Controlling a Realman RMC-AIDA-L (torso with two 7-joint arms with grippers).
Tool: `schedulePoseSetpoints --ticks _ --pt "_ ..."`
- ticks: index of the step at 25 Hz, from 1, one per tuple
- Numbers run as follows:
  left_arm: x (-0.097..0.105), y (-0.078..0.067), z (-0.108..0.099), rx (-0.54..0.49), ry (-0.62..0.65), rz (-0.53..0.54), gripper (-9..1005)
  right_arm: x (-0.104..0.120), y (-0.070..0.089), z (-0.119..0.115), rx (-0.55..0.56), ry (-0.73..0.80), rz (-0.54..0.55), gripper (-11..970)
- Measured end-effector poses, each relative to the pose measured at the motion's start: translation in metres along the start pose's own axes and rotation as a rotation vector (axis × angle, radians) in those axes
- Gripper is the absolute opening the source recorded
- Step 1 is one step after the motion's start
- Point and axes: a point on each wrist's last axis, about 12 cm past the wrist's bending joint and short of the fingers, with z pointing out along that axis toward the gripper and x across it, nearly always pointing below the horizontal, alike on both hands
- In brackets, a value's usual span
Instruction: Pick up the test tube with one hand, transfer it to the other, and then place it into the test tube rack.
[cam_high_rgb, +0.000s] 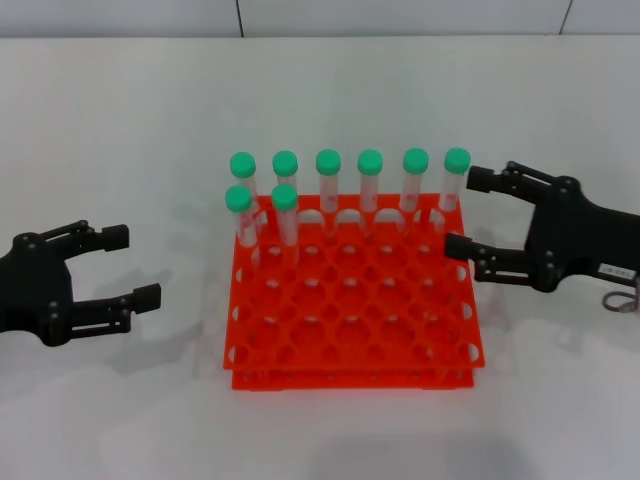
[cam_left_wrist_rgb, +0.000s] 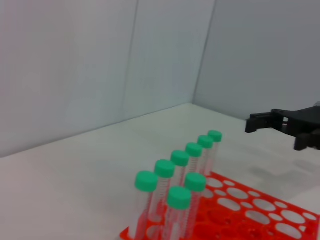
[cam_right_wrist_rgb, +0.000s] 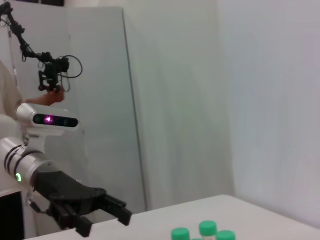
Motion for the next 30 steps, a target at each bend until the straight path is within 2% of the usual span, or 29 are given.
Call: schedulePoseSetpoints --ticks 2,12,30 --pt "-0.001 0.001 0.0 0.027 -0.004 0.015 872 0.003 0.002 -0.004 0.009 0.004 -0.003 868" --pt "-0.007 0.006 0.008 0.096 0.019 0.013 872 0.013 0.005 -0.009 0.0 0.065 0.004 867" --pt "-0.013 0.011 0.021 0.147 0.081 0.012 872 0.016 0.004 -0.012 -0.037 0.141 0.019 864"
